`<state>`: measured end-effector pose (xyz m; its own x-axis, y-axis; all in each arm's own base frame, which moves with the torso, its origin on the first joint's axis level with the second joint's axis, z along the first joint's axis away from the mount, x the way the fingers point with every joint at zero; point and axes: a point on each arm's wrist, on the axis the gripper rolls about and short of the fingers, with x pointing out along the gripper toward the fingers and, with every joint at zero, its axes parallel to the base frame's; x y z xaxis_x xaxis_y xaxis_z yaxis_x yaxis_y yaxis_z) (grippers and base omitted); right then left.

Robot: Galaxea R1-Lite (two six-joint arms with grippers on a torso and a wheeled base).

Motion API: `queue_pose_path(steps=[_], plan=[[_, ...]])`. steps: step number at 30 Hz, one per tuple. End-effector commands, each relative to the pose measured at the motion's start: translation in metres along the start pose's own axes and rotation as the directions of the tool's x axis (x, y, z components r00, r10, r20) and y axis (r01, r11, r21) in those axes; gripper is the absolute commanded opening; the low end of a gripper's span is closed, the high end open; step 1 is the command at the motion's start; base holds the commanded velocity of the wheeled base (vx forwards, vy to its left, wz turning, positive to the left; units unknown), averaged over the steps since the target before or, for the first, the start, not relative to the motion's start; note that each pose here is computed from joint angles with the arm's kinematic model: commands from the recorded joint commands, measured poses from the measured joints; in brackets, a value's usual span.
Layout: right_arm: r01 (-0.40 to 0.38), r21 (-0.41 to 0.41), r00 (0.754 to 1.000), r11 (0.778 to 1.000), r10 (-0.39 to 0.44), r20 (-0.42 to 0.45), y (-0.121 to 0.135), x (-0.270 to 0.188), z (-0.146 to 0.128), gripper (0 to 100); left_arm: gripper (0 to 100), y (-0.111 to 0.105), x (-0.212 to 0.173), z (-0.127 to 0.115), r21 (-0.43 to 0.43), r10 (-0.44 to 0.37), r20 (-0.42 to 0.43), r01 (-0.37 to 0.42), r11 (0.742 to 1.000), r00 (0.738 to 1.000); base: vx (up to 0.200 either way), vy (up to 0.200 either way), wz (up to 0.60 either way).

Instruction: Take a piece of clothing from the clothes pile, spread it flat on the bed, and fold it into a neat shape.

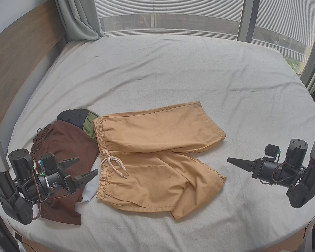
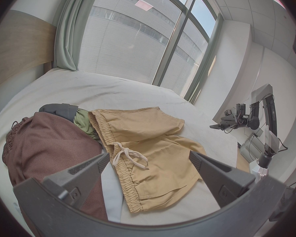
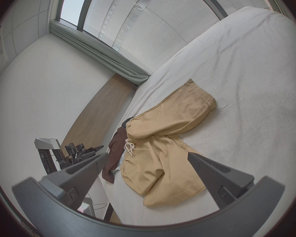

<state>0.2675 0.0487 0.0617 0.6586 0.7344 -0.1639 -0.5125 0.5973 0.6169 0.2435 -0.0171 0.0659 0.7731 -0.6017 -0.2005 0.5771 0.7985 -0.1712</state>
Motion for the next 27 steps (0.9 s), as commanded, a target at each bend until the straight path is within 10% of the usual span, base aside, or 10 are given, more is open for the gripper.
queue_pose_path(steps=[1,27], plan=[[0.015,0.021,1.0,1.0,-0.015,-0.02,-0.007,0.003,-0.006,100,100,0.0,0.001,-0.004,-0.001,-0.002,-0.015,0.002,1.0,1.0,0.0,0.0,0.0],[0.116,0.15,0.984,0.982,-0.093,-0.153,-0.054,0.021,-0.047,100,100,0.002,0.0,-0.004,0.001,0.005,-0.015,-0.005,1.0,1.0,0.0,0.0,0.0]])
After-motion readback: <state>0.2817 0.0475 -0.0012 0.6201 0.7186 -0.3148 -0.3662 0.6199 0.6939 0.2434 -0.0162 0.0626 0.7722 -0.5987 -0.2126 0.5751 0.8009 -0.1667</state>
